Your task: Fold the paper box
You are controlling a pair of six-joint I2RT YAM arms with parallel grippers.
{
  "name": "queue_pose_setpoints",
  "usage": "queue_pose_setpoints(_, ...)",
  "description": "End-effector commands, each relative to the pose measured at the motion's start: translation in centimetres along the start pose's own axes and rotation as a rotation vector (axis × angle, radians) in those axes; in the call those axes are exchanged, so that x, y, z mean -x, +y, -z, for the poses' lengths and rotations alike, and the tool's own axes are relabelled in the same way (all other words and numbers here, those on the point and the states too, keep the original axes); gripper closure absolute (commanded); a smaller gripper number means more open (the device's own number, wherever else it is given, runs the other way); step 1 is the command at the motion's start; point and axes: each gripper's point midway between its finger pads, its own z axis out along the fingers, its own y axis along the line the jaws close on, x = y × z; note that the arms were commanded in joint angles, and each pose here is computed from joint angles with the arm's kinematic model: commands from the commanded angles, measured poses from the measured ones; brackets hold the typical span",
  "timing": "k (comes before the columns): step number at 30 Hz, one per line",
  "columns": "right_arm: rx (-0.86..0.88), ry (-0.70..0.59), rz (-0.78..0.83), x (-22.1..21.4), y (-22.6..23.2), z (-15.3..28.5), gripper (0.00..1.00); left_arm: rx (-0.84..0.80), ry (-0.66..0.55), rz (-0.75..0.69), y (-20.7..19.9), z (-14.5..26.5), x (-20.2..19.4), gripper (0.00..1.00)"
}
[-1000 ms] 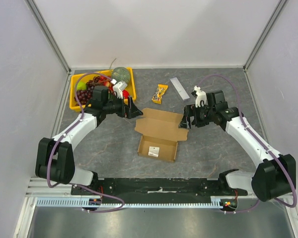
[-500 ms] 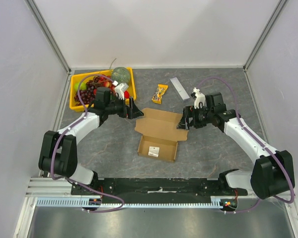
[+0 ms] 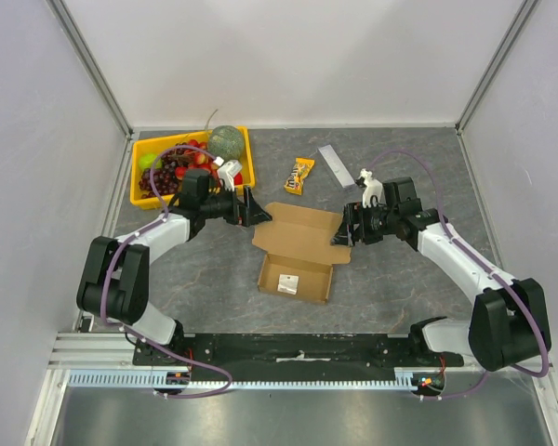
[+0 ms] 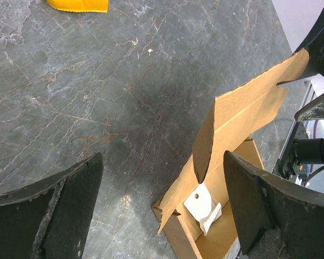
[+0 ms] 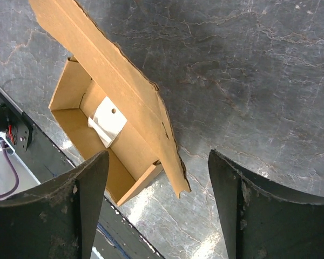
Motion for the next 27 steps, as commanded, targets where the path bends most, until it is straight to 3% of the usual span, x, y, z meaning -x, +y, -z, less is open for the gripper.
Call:
queue_pose_setpoints(1, 0.041, -0.037, 0.018, 0.5, 0.7, 0.2, 0.21, -0.063, -0.024, -0.012, -1.0, -0.3, 0.7, 0.03)
queue_pose_setpoints(16, 0.063, -0.064, 0.058, 0.2, 1.1, 0.6, 0.32, -0.056, 0.038, -0.044, -2.5, -0.7, -1.9, 0.16)
queue_pose_setpoints(27, 0.028, -0.058, 0.107, -0.4, 1.3, 0.0, 0.41, 0.076, 0.018, -0.112, -2.1, 0.1, -1.5, 0.32)
